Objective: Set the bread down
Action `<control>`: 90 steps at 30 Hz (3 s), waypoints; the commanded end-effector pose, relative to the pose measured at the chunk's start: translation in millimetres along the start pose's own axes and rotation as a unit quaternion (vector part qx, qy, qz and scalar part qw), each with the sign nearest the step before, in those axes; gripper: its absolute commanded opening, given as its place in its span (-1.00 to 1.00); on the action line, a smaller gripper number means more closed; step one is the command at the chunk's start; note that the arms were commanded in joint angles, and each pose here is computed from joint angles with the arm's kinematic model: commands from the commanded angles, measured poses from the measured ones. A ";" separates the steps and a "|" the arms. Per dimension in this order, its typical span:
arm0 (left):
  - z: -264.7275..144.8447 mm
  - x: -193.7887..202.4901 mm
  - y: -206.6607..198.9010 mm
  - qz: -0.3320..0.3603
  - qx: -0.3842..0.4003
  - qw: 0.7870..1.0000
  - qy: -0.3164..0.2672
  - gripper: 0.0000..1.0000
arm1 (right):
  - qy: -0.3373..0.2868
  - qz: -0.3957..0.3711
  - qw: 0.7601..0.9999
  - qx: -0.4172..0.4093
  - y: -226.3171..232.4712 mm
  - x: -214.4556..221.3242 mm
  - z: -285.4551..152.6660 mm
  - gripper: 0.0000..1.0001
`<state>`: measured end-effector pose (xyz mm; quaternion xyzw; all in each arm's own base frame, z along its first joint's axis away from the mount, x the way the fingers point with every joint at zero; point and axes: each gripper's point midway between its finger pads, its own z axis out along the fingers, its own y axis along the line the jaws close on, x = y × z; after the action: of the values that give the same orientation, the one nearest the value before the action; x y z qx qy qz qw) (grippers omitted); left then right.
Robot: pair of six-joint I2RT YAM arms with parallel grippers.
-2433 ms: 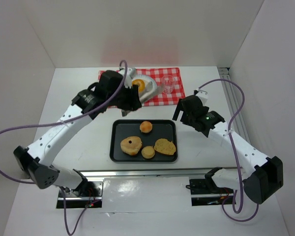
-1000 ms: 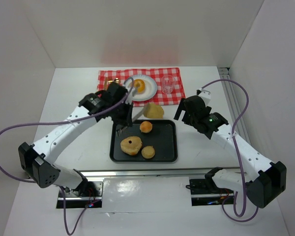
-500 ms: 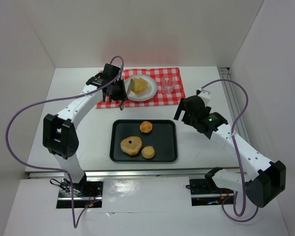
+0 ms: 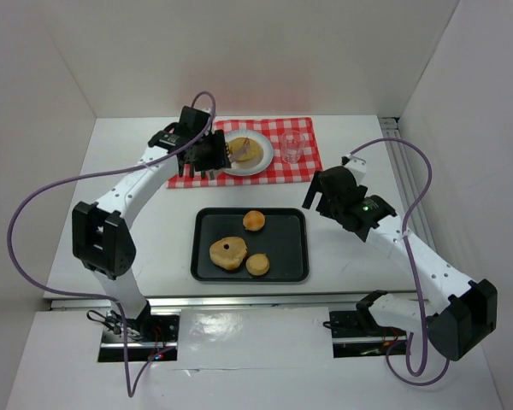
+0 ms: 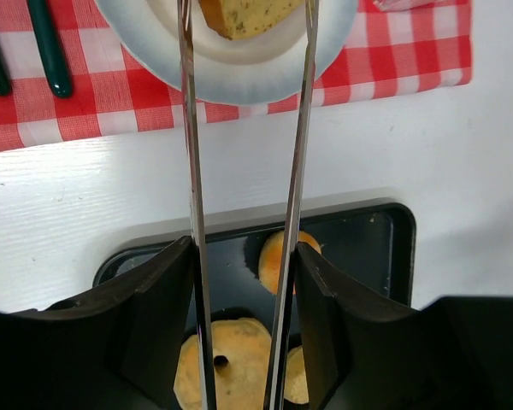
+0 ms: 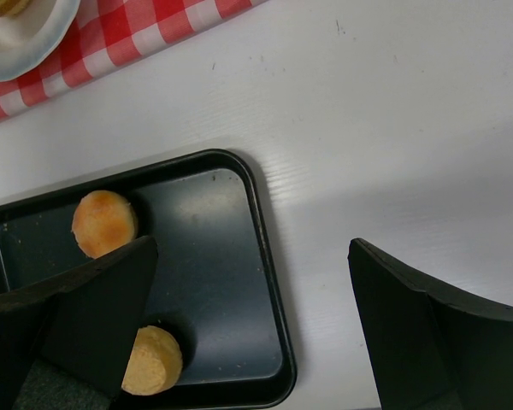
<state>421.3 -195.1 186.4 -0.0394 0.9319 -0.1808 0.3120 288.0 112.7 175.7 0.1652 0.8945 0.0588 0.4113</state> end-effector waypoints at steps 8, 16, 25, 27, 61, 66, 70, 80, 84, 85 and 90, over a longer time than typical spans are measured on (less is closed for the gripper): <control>-63.0 -45.0 -25.4 0.020 0.032 0.996 -0.085 0.21 | -0.009 0.006 1.000 0.002 -3.2 -1.0 -5.5 1.00; -109.9 -37.7 -42.9 0.042 0.053 0.992 -0.107 0.13 | -0.008 0.006 1.000 0.002 -3.2 -1.0 -5.5 1.00; -136.6 100.3 -49.5 0.164 0.078 0.983 -0.001 0.11 | -0.008 0.006 1.000 0.002 -1.8 -1.0 -3.2 1.00; -149.1 124.7 -52.7 0.180 0.087 0.980 0.016 0.11 | -0.012 0.008 1.000 -0.001 -1.6 -2.9 -5.6 1.00; -92.0 200.1 -35.7 0.118 0.021 0.989 0.084 0.26 | -0.009 0.007 1.000 -0.017 6.5 -4.5 -5.3 1.00; -77.7 198.6 -36.0 0.126 0.014 0.988 0.088 0.26 | -0.009 0.011 0.999 -0.032 15.5 -9.4 -7.3 1.00; -73.9 198.7 -37.2 0.126 0.014 0.988 0.088 0.24 | -0.009 0.011 0.999 -0.032 15.5 -9.4 -7.3 1.00; -115.8 170.5 -53.6 0.141 0.045 0.987 0.060 -0.24 | -0.015 0.009 0.999 -0.029 13.7 -10.4 -10.3 1.00; -139.1 142.3 -42.5 0.156 0.021 0.987 0.026 -0.30 | -0.017 0.008 1.000 -0.024 10.1 -8.9 -10.1 1.00; -139.7 130.8 -37.1 0.151 0.014 0.988 0.015 -0.33 | -0.013 0.006 1.000 -0.021 7.9 -5.1 -8.3 1.00; -143.5 79.9 -21.3 0.106 -0.007 0.994 -0.028 -0.35 | -0.017 0.008 1.000 -0.024 9.7 -7.0 -8.2 1.00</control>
<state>248.2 -203.1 234.8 0.0705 0.9314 -0.1543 0.3221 283.4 118.5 172.9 0.1580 0.8980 0.0709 0.4044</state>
